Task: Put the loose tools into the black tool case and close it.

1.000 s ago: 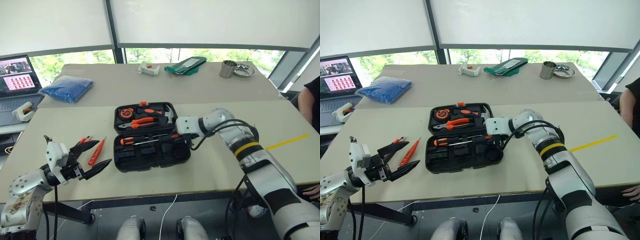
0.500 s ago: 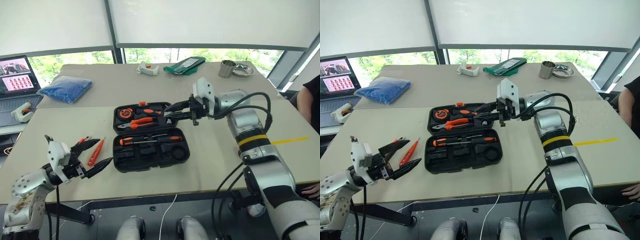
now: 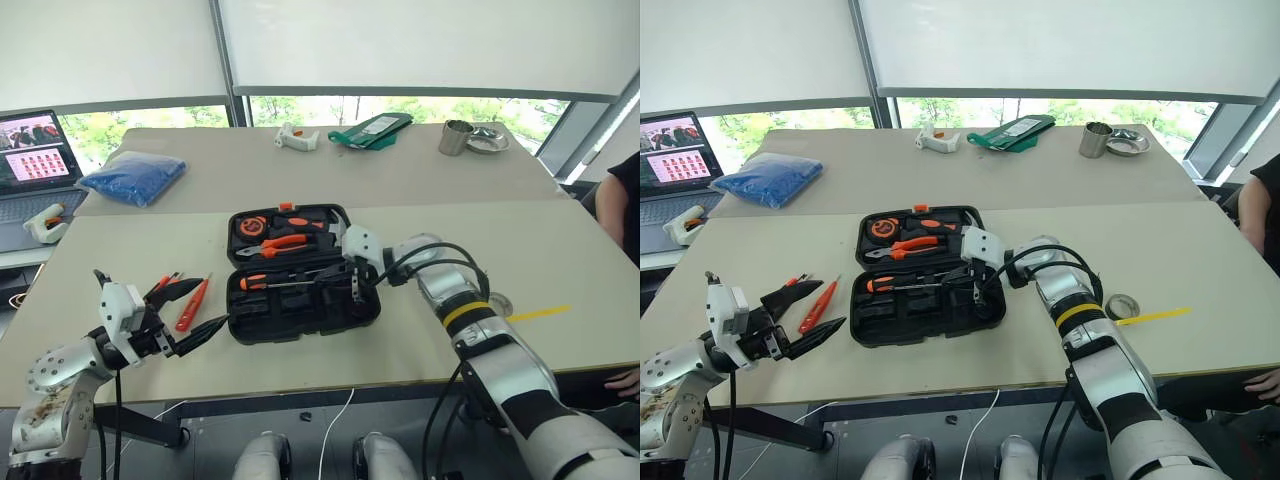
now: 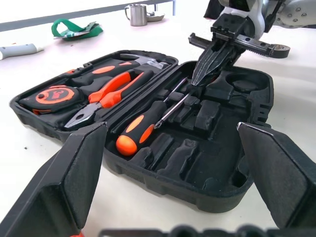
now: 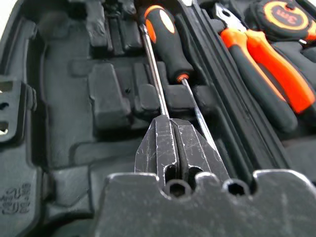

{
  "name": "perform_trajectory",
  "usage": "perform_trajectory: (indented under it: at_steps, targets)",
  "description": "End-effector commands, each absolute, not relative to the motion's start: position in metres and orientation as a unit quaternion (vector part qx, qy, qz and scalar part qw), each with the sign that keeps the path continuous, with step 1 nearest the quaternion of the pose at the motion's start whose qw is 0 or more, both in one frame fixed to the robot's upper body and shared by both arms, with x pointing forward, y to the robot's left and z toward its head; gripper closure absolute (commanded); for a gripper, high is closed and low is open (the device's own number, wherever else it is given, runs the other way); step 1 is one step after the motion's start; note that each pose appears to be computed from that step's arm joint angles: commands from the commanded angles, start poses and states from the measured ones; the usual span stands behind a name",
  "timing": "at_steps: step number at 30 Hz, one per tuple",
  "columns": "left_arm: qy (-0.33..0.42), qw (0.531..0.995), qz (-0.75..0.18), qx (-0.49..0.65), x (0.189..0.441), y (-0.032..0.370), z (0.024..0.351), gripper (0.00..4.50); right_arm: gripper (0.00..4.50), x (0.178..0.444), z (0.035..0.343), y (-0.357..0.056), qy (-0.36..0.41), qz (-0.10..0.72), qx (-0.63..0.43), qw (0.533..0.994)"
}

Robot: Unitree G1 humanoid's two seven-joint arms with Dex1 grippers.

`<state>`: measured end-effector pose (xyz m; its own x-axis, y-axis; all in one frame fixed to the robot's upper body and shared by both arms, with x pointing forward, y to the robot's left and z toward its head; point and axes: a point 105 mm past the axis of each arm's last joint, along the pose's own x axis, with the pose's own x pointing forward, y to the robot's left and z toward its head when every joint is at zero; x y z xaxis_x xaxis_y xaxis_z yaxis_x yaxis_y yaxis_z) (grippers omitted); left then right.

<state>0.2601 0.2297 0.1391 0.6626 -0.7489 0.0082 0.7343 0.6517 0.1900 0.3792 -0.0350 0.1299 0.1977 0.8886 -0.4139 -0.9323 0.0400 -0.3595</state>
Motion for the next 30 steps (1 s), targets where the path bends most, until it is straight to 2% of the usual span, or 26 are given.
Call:
perform_trajectory:
  at_steps: [1,5,11,25,28,30]
  targets:
    - [-0.056,0.905,-0.408,0.105,0.258,0.23,0.149,0.0,4.45,0.383,0.12,-0.035,0.062,0.623,-0.292,0.723]
    - [-0.055,0.906,-0.405,0.106,0.258,0.23,0.149,0.0,4.45,0.385,0.111,-0.039,0.086,0.619,-0.301,0.721]
    - [-0.059,0.914,-0.39,0.097,0.259,0.232,0.15,0.0,4.45,0.379,0.101,-0.036,0.096,0.63,-0.369,0.676]
    - [-0.054,0.921,-0.372,0.104,0.26,0.238,0.149,0.0,4.45,0.381,0.098,-0.025,0.096,0.62,-0.391,0.673]
    - [-0.055,0.923,-0.367,0.103,0.26,0.237,0.149,0.0,4.45,0.379,0.123,-0.018,0.034,0.63,-0.341,0.697]
    - [-0.06,0.927,-0.357,0.103,0.259,0.239,0.151,0.0,4.45,0.372,0.158,-0.015,-0.059,0.639,-0.287,0.711]
